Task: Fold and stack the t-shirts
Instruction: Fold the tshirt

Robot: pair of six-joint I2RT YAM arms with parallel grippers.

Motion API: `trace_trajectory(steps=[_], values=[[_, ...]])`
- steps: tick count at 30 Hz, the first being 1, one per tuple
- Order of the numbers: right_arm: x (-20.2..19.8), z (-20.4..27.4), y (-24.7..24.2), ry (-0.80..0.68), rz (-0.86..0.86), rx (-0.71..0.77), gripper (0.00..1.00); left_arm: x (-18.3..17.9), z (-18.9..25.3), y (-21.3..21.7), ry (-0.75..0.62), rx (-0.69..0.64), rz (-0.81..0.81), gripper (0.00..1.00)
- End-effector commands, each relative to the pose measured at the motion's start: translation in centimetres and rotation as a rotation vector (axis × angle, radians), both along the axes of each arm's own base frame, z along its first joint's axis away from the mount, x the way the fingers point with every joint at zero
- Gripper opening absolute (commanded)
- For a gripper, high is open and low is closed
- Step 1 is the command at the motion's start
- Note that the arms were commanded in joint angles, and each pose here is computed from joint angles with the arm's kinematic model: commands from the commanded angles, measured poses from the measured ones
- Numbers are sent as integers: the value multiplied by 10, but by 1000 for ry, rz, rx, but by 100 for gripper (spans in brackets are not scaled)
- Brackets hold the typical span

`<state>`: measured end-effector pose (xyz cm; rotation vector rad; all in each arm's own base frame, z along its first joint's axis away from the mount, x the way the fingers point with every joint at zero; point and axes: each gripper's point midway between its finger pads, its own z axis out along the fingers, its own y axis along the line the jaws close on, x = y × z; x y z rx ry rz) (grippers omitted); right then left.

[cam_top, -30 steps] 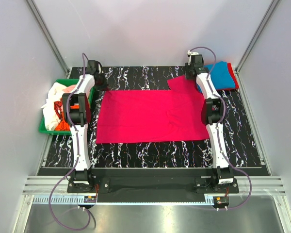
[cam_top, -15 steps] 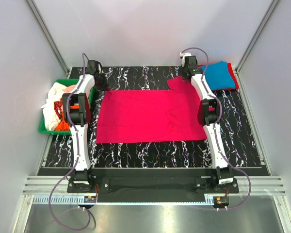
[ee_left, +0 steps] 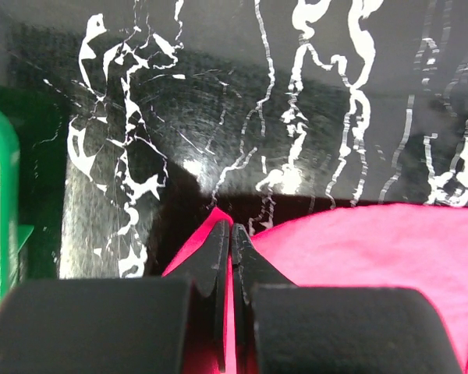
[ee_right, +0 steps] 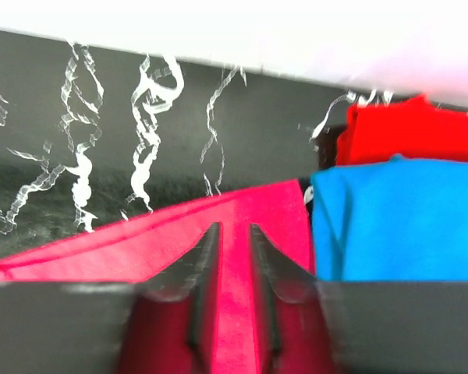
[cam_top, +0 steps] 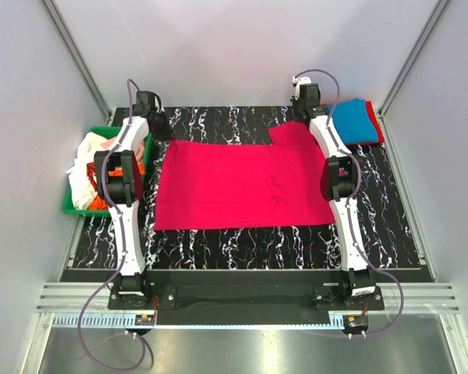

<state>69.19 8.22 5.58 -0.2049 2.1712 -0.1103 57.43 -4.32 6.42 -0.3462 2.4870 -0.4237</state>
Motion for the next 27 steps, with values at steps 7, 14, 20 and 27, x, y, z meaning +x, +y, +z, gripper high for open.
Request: trace_trajectory(steps=[7, 14, 20, 27], values=[[8, 28, -9, -62, 50, 0, 34, -1, 23, 17, -26, 41, 41, 0], [18, 5, -30, -64, 2, -31, 41, -1, 19, 27, -12, 74, 53, 0], [22, 1, -33, -72, 26, -63, 48, 4, 21, 27, -20, 65, 48, 0], [9, -19, -23, 10, 159, -108, 45, 4, 23, 22, -25, 35, 40, 0]])
